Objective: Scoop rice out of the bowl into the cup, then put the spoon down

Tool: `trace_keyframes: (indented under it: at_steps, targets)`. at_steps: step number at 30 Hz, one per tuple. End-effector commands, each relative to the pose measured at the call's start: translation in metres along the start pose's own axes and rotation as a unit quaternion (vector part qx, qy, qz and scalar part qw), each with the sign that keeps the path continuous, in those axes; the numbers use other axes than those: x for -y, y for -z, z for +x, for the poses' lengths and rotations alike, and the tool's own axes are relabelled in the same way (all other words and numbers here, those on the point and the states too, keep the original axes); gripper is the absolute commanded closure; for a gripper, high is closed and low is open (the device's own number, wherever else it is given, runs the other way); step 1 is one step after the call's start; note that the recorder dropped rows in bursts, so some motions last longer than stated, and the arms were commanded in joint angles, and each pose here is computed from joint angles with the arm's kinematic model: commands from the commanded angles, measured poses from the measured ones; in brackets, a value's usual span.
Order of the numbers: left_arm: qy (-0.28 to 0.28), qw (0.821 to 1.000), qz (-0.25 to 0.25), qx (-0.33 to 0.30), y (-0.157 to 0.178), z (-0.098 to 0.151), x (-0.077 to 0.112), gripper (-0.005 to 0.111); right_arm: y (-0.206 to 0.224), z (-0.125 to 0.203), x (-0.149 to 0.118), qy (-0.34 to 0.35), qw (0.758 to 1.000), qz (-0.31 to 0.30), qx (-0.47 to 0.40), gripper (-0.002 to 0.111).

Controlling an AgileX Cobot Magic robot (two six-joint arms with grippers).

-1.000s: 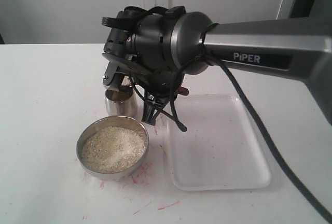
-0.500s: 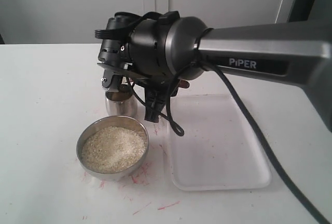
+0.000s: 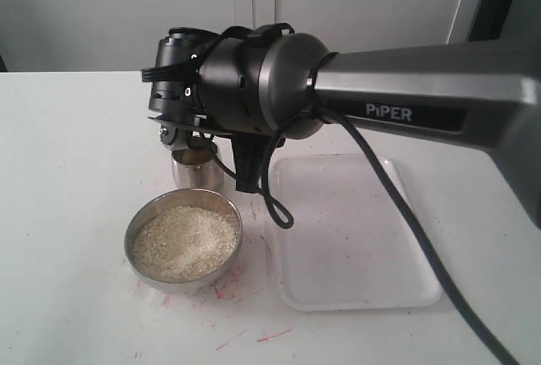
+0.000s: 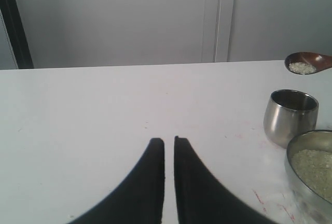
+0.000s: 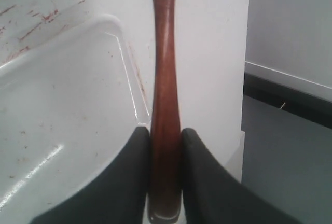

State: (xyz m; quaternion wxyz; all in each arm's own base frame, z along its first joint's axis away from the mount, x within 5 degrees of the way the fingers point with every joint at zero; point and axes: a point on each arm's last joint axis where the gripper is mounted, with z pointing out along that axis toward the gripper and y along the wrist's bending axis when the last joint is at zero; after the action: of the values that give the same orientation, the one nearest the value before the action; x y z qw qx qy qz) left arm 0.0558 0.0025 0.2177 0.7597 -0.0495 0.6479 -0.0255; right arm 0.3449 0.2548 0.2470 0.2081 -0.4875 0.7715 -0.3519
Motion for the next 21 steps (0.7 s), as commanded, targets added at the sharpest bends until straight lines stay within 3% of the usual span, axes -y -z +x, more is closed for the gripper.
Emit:
trace_keyframes:
  at_steps: [1, 21]
  targets:
    - [0.004, 1.000, 0.002, 0.006, 0.000, -0.003, 0.000, 0.092, 0.001, 0.002, 0.003, 0.010, 1.000, 0.020, -0.009, 0.108]
    - [0.004, 1.000, 0.002, 0.006, 0.000, -0.003, 0.000, 0.092, -0.011, -0.005, -0.008, 0.021, 0.999, 0.042, -0.010, 0.108]
